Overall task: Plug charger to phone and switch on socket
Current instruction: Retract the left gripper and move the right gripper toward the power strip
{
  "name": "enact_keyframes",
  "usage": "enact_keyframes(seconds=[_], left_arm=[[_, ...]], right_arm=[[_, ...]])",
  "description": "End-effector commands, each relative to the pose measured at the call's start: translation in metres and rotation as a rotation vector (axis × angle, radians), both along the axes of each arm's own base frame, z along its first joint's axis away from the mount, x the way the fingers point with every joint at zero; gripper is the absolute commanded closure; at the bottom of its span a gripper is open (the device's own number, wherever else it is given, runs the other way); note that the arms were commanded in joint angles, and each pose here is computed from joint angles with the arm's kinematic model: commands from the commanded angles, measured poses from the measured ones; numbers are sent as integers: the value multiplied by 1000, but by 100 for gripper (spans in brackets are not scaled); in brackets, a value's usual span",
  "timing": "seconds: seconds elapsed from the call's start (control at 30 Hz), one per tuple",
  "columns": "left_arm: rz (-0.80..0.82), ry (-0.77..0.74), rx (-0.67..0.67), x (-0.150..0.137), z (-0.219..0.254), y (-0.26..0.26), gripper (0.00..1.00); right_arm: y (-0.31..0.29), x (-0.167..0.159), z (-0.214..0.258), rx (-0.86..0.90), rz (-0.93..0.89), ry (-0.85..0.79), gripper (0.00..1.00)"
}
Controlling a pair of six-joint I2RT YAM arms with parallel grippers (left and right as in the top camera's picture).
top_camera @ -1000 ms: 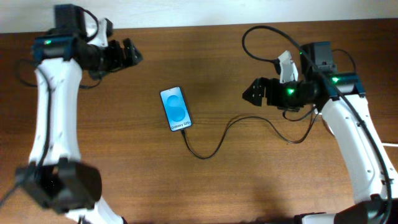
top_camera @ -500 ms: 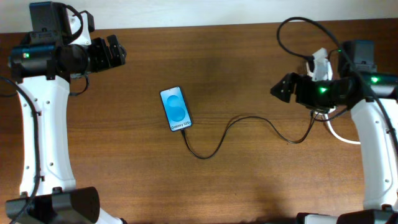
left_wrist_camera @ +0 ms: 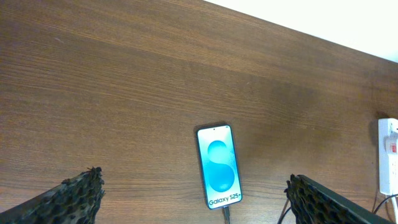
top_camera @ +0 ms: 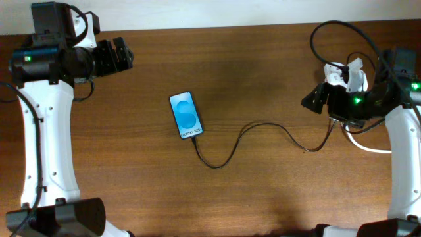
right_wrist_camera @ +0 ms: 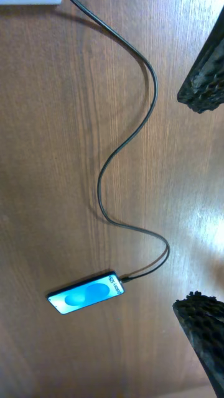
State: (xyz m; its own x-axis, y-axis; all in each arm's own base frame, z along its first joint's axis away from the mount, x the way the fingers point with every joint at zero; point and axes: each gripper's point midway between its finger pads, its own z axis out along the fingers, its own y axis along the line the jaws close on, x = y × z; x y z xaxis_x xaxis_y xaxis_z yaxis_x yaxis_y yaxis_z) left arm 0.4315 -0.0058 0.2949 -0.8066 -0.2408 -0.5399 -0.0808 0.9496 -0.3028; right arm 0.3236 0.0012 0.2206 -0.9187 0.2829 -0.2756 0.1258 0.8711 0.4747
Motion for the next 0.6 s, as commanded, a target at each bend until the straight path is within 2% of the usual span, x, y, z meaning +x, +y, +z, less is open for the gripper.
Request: enact_keyframes(seconds=[0.0, 0.1, 0.2, 0.3, 0.4, 0.57], left_arm=[[5, -14, 13, -1, 5, 3, 1], [5, -14, 13, -1, 5, 3, 1], [5, -14, 13, -1, 5, 3, 0], [5, -14, 13, -1, 5, 3, 1], [5, -14, 13, -1, 5, 3, 1], [5, -14, 13, -1, 5, 3, 1]], right_arm=[[-22, 4, 32, -91, -14, -93, 2], [-55, 9, 66, -139, -125, -167, 1], [-113, 8, 109, -182, -343, -265, 2], [-162, 3, 122, -197, -517, -314, 1], [-199, -1, 114, -209, -604, -300, 2], [-243, 16, 56, -178, -656, -169, 2]])
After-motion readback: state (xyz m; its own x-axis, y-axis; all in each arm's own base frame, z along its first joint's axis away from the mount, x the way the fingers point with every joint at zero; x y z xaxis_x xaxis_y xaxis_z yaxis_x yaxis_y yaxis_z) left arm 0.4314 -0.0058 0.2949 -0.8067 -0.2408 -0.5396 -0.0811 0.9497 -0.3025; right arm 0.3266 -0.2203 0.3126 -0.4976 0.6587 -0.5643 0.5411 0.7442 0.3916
